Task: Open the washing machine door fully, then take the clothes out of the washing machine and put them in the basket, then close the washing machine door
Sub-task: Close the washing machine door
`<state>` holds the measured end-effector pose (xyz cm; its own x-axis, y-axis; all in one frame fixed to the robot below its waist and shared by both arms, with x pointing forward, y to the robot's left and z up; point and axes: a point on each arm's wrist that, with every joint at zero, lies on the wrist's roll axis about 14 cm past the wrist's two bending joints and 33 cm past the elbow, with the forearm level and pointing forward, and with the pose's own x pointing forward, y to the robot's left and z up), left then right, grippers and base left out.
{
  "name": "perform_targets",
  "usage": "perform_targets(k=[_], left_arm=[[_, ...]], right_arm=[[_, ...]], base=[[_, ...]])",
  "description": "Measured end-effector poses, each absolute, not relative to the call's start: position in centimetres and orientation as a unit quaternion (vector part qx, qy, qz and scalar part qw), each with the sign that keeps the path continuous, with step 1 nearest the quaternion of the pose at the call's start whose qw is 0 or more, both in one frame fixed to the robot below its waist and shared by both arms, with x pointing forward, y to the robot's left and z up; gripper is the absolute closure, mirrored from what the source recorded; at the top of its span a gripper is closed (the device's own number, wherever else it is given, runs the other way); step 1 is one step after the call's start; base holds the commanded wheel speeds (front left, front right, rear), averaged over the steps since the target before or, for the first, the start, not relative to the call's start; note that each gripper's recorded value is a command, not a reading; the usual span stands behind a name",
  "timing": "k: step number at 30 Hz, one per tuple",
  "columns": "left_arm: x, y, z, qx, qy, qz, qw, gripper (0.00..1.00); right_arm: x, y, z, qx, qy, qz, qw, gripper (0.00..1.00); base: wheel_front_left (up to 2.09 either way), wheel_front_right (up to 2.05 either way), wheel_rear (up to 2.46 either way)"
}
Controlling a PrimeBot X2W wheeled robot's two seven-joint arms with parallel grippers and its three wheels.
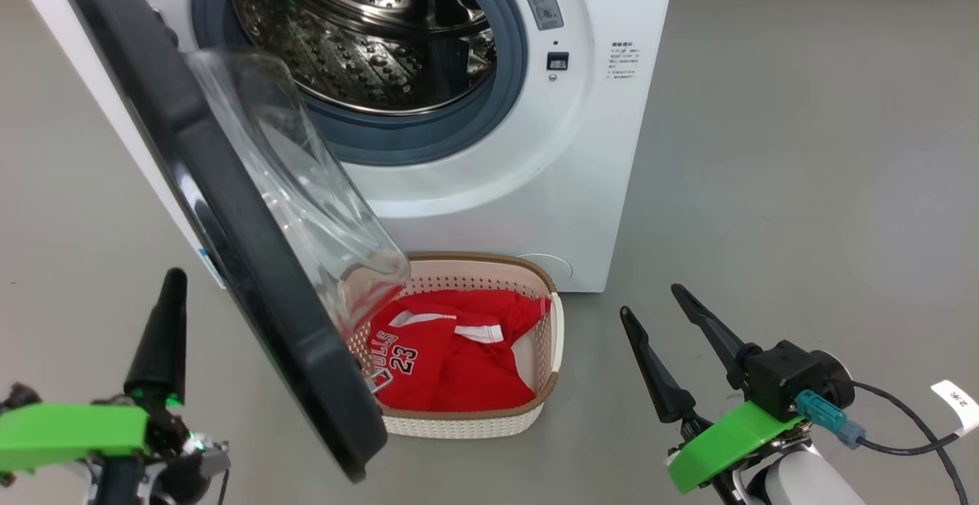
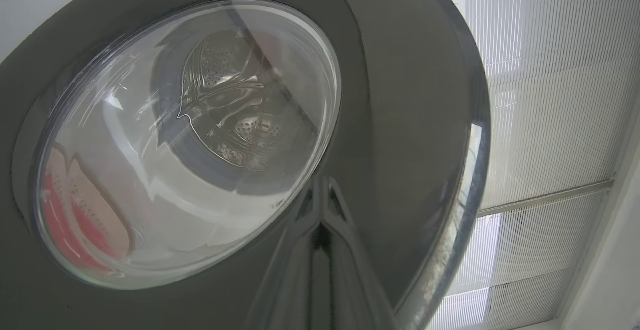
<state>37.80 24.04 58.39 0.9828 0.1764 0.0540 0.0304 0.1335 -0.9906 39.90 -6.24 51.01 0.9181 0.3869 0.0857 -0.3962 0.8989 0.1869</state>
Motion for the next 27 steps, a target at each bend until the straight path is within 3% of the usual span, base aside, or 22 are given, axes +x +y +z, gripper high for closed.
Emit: perform_targets(k=[6, 23, 27], left_arm=[[38.5, 22.9, 60.2, -0.698, -0.058, 0.012, 0.713, 1.00], [40.0, 19.4, 60.9, -0.702, -0.015, -0.040, 0.710, 1.00], [40.9, 18.2, 61.2, -0.718, -0.005, -0.060, 0.694, 1.00]], right_arm=[[39.9, -6.4, 50.8, 0.101, -0.021, 0.198, 0.975, 0.00], [40.3, -7.6, 50.8, 0.109, -0.022, 0.181, 0.977, 0.00], [40.2, -8.2, 50.6, 0.108, -0.019, 0.173, 0.979, 0.00]], base=[[0.00, 0.00, 0.00], [0.00, 0.00, 0.00], [0.00, 0.00, 0.00]])
